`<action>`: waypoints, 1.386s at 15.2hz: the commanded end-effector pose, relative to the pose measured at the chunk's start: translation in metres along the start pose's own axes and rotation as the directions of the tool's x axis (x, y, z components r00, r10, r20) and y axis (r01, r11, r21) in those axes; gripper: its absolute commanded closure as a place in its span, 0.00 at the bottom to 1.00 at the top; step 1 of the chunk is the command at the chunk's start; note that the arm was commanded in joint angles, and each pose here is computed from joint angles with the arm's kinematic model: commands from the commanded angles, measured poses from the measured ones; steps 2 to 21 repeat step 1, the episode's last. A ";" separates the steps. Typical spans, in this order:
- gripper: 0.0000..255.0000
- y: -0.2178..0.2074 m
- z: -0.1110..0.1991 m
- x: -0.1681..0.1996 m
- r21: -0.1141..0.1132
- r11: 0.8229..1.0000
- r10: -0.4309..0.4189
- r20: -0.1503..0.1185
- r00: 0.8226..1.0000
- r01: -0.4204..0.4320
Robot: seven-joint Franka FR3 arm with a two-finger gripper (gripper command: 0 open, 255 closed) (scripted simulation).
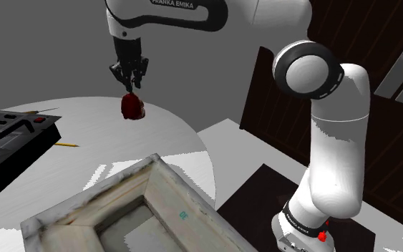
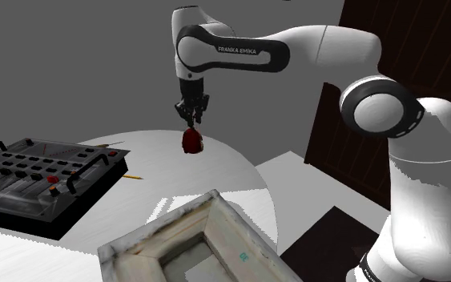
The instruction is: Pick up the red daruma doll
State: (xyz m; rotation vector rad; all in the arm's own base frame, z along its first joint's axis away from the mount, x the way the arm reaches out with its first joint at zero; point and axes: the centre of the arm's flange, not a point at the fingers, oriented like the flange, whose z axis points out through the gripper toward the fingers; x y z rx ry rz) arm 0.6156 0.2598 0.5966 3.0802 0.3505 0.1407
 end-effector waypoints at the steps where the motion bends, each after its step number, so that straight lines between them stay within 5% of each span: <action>1: 1.00 0.000 -0.003 0.000 0.000 1.000 0.000 0.000 1.000 0.000; 21: 1.00 0.000 -0.003 0.000 0.000 1.000 0.000 0.000 1.000 0.000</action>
